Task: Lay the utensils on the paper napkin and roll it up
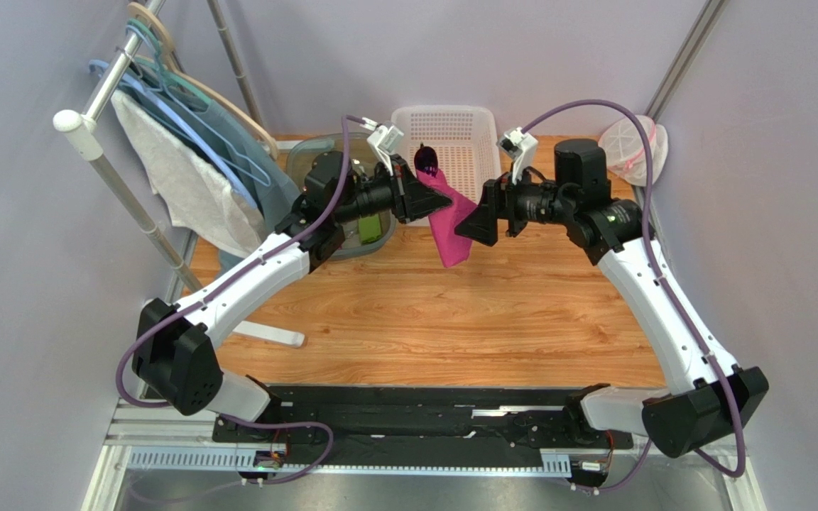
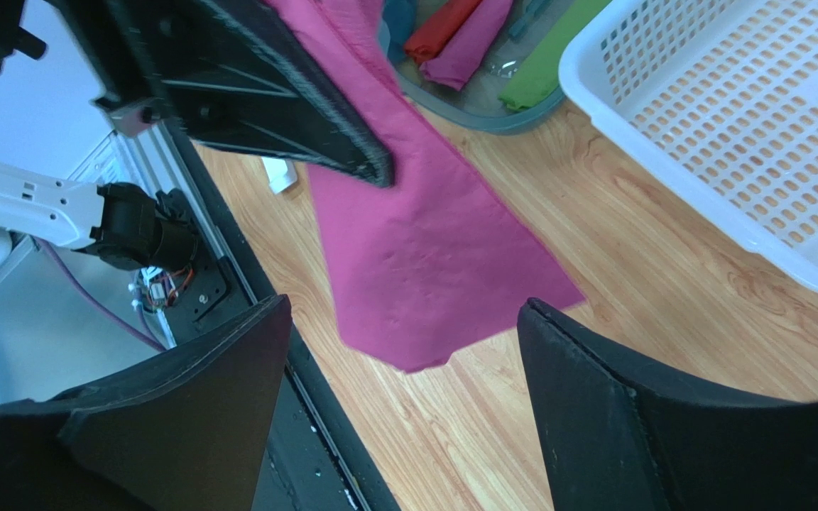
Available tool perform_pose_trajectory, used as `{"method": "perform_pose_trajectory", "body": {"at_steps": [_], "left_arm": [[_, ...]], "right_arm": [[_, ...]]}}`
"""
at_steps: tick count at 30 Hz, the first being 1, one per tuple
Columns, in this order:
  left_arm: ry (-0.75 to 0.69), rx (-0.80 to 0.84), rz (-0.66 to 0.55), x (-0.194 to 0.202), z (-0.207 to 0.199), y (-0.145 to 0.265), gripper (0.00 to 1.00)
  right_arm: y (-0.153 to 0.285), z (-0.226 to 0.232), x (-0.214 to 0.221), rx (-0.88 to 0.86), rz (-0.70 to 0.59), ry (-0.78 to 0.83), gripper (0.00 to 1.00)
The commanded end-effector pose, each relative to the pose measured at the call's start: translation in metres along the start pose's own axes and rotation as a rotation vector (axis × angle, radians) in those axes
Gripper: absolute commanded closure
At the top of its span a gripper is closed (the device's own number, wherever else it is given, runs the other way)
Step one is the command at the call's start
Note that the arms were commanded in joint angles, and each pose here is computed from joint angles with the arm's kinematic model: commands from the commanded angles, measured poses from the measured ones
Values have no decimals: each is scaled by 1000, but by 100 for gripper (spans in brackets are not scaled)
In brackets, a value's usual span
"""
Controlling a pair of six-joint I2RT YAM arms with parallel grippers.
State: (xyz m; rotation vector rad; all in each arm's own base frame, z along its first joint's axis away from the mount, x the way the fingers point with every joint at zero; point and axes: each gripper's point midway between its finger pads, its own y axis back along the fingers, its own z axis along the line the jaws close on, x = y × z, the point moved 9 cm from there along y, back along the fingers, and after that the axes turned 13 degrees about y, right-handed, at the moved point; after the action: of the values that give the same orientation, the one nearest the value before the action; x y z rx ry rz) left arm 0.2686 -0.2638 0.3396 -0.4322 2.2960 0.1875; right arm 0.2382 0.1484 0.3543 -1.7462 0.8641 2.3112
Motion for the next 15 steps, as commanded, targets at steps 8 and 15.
{"method": "perform_pose_trajectory", "body": {"at_steps": [8, 15], "left_arm": [[-23, 218, -65, -21, -37, 4, 100], [-68, 343, -61, -25, -52, 5, 100]], "right_arm": [[-12, 19, -10, -207, -92, 17, 37], [-11, 28, -13, -320, -105, -7, 61]]}}
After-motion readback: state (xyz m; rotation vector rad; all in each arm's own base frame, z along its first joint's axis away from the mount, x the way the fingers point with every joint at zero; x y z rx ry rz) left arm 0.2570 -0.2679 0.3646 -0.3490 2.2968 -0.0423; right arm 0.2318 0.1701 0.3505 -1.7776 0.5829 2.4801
